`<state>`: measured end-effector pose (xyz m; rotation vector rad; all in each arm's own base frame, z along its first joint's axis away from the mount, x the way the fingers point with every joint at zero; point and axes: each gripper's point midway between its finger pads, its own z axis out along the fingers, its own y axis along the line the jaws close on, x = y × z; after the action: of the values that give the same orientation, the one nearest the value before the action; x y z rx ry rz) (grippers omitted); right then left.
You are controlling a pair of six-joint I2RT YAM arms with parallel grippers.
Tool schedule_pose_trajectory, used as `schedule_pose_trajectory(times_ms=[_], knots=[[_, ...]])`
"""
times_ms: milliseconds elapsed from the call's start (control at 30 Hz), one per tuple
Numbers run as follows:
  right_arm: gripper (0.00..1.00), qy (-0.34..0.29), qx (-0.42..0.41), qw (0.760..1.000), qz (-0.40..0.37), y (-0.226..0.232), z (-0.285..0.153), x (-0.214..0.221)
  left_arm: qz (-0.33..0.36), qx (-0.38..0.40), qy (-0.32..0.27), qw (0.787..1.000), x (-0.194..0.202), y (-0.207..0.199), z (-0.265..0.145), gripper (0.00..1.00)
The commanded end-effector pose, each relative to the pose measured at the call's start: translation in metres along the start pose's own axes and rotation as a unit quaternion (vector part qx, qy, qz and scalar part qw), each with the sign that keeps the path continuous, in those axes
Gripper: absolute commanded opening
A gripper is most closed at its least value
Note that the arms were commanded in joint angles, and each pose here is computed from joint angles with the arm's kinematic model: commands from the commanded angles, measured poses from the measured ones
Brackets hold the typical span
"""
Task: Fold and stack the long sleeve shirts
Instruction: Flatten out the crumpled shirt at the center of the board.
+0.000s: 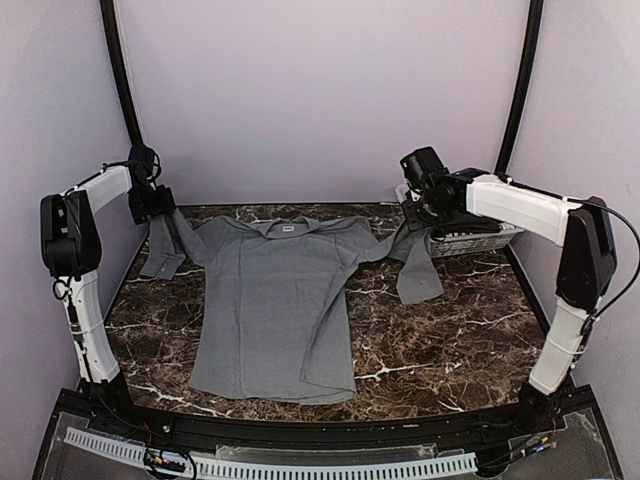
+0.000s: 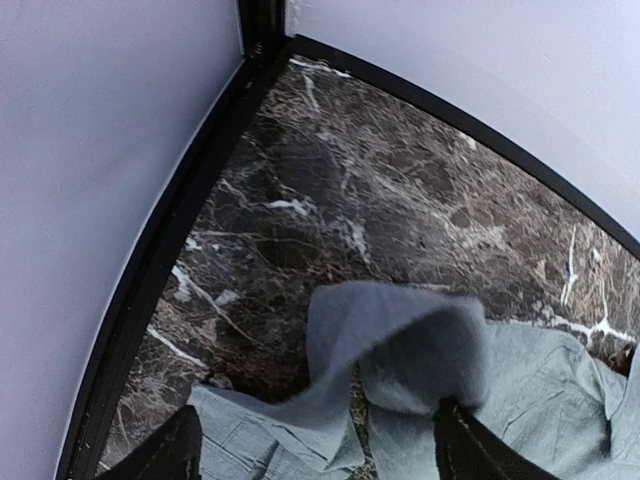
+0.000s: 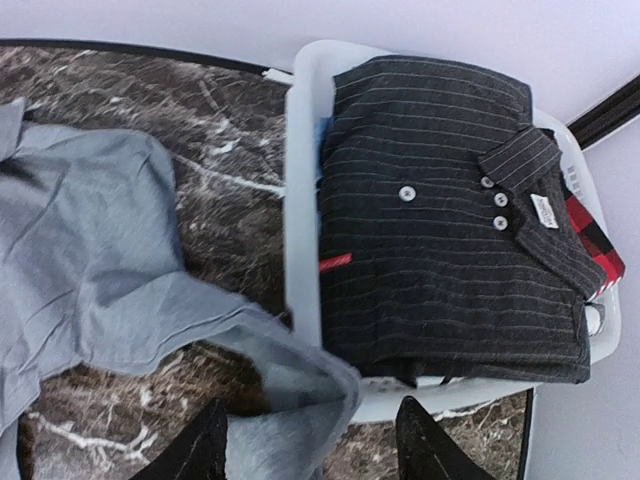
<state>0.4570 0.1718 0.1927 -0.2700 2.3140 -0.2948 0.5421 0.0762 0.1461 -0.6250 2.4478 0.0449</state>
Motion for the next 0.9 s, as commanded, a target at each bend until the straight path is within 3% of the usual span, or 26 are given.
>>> schedule_pose_trajectory(times_ms=[0, 233, 400, 567, 700, 867], knots=[[0.55, -0.001, -0.083, 0.997, -0.002, 0.042, -0.043, 0.017, 0.029, 0.03, -0.026, 0.999, 0.009, -0.03, -0.048, 0.81], [0.55, 0.03, -0.235, 0.971, -0.017, 0.148, -0.092, 0.072, 0.052, 0.06, -0.027, 0.996, 0.058, -0.061, -0.07, 0.94], [0.54, 0.054, -0.29, 0.955, -0.019, 0.212, -0.126, 0.11, 0.02, 0.123, -0.019, 0.992, 0.098, -0.074, -0.097, 0.95], [0.53, 0.079, -0.297, 0.952, -0.013, 0.252, -0.14, 0.143, 0.029, 0.206, 0.008, 0.978, 0.167, -0.111, -0.133, 0.95], [0.53, 0.094, -0.292, 0.952, -0.026, 0.277, -0.15, 0.171, 0.029, 0.234, 0.057, 0.97, 0.239, -0.109, -0.141, 0.95], [0.52, 0.114, -0.291, 0.948, -0.052, 0.299, -0.16, 0.206, 0.033, 0.257, 0.1, 0.961, 0.3, -0.107, -0.152, 0.95]])
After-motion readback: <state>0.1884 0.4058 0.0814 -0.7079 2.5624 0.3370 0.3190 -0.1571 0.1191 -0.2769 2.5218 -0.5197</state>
